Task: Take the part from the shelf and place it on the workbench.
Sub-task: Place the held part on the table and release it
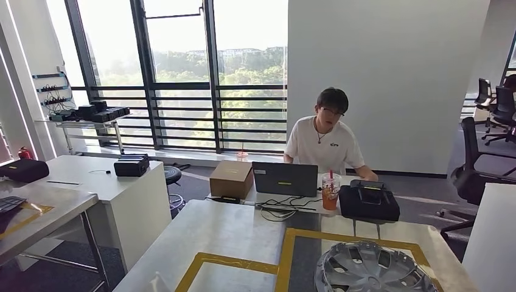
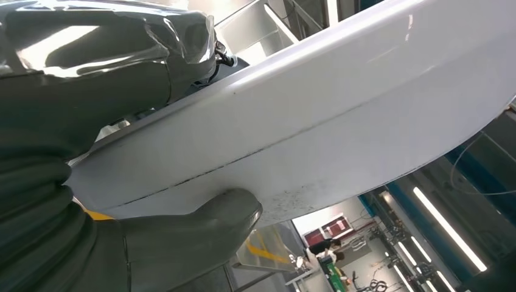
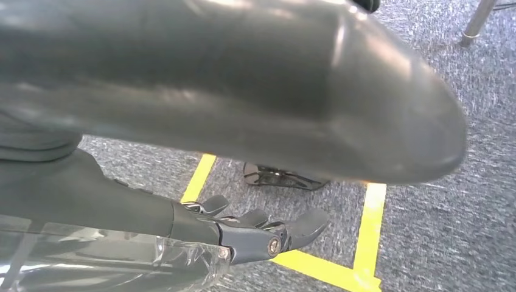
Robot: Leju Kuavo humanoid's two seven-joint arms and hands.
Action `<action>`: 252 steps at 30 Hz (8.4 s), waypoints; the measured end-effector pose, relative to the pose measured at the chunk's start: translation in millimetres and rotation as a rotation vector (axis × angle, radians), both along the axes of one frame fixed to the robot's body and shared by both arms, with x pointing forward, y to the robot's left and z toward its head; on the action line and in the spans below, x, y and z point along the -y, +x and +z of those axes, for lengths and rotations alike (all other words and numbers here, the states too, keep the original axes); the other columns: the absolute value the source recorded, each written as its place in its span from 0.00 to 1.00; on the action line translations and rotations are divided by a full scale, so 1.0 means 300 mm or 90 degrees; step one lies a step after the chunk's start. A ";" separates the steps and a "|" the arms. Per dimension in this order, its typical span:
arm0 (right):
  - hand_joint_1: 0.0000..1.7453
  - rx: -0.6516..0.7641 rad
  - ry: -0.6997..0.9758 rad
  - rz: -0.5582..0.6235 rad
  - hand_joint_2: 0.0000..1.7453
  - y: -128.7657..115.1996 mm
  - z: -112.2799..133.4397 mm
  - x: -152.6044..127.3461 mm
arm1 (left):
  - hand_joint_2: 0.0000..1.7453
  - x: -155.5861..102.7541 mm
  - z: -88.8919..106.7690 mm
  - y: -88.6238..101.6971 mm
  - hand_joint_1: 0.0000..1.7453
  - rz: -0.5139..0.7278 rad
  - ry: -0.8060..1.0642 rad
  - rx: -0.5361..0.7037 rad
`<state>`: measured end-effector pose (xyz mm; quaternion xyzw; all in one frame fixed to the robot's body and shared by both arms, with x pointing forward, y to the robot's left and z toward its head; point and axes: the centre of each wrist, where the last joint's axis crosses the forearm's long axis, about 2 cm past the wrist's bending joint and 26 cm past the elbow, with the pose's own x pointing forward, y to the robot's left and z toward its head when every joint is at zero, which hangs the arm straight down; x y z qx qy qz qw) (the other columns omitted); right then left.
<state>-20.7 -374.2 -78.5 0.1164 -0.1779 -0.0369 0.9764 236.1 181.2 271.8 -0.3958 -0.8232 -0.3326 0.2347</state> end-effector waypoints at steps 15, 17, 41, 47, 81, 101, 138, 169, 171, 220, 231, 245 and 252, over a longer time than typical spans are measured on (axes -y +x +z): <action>0.00 0.001 0.012 0.006 0.00 -0.006 -0.007 -0.015 | 1.00 -0.011 0.015 -0.011 1.00 0.007 0.010 0.021; 0.00 0.001 0.011 0.006 0.00 -0.005 -0.007 -0.013 | 1.00 -0.011 0.015 -0.012 1.00 0.007 0.010 0.021; 0.00 0.012 -0.006 0.003 0.00 0.006 -0.016 0.010 | 1.00 -0.029 0.029 -0.006 1.00 0.010 0.009 0.022; 0.00 0.013 -0.003 0.005 0.00 0.010 -0.019 0.015 | 1.00 -0.028 0.029 -0.007 1.00 0.012 0.013 0.022; 0.00 0.024 0.019 0.010 0.00 0.020 -0.037 0.012 | 1.00 0.021 -0.008 0.222 1.00 0.378 0.416 0.330; 0.00 0.027 0.006 0.016 0.00 0.024 -0.055 0.003 | 1.00 -0.124 -0.205 0.404 1.00 0.587 0.739 0.372; 0.00 0.033 0.024 0.057 0.00 0.075 -0.089 -0.008 | 1.00 -0.038 -0.386 0.552 1.00 0.609 0.971 0.311; 0.00 0.047 0.021 0.068 0.00 0.101 -0.102 -0.083 | 0.00 -0.201 -0.474 0.588 0.00 0.716 0.974 0.208; 0.00 0.050 0.021 0.070 0.00 0.105 -0.102 -0.082 | 0.00 -0.211 -0.474 0.587 0.00 0.730 0.961 0.199; 0.00 0.064 0.013 0.023 0.00 0.046 -0.044 -0.019 | 0.00 -0.328 -0.090 -0.072 0.00 0.280 -0.292 -0.053; 0.00 0.052 0.013 0.003 0.00 0.045 -0.040 0.004 | 0.00 -0.306 -0.089 -0.066 0.00 0.256 -0.284 -0.067; 0.00 0.047 0.023 -0.022 0.00 0.043 -0.040 0.006 | 0.00 -0.307 -0.101 -0.073 0.00 0.262 -0.271 -0.067; 0.00 0.041 0.038 -0.035 0.00 0.037 -0.043 -0.022 | 0.00 -0.304 -0.093 -0.076 0.00 0.260 -0.270 -0.063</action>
